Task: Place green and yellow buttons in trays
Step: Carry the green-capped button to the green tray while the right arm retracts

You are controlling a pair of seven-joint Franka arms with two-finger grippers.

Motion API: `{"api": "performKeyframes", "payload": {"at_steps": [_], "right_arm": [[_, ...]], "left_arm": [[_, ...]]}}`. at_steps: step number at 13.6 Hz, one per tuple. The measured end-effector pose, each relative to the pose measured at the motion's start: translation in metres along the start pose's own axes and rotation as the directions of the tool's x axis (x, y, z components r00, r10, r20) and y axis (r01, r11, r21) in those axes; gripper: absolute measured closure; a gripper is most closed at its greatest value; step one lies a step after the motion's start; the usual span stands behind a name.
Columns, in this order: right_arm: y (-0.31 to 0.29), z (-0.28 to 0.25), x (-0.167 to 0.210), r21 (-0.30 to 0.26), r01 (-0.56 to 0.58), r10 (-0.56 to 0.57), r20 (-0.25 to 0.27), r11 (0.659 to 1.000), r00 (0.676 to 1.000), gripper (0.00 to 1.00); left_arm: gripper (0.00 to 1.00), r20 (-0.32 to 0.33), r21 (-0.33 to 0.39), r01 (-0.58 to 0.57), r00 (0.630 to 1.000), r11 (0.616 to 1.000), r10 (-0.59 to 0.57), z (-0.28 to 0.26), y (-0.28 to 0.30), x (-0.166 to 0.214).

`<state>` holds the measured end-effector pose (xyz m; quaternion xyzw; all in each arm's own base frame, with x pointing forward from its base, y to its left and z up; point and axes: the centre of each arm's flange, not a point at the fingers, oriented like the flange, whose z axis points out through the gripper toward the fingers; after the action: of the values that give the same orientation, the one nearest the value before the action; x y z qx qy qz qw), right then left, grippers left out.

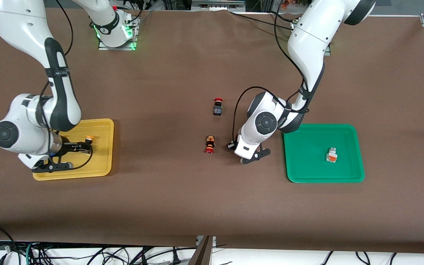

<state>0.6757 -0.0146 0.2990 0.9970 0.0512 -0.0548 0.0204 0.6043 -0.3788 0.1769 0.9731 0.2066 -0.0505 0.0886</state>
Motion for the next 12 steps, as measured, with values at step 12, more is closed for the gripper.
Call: {"api": "performKeyframes", "payload": {"at_steps": [12], "right_arm": [[0.009,-0.253,-0.101,0.131,-0.010,0.008,0.010,0.991,1.000,0.00]], "left_arm": [[0.59,0.203,0.189,-0.270,0.951,0.944,0.232,-0.167,-0.115,0.092]]}}
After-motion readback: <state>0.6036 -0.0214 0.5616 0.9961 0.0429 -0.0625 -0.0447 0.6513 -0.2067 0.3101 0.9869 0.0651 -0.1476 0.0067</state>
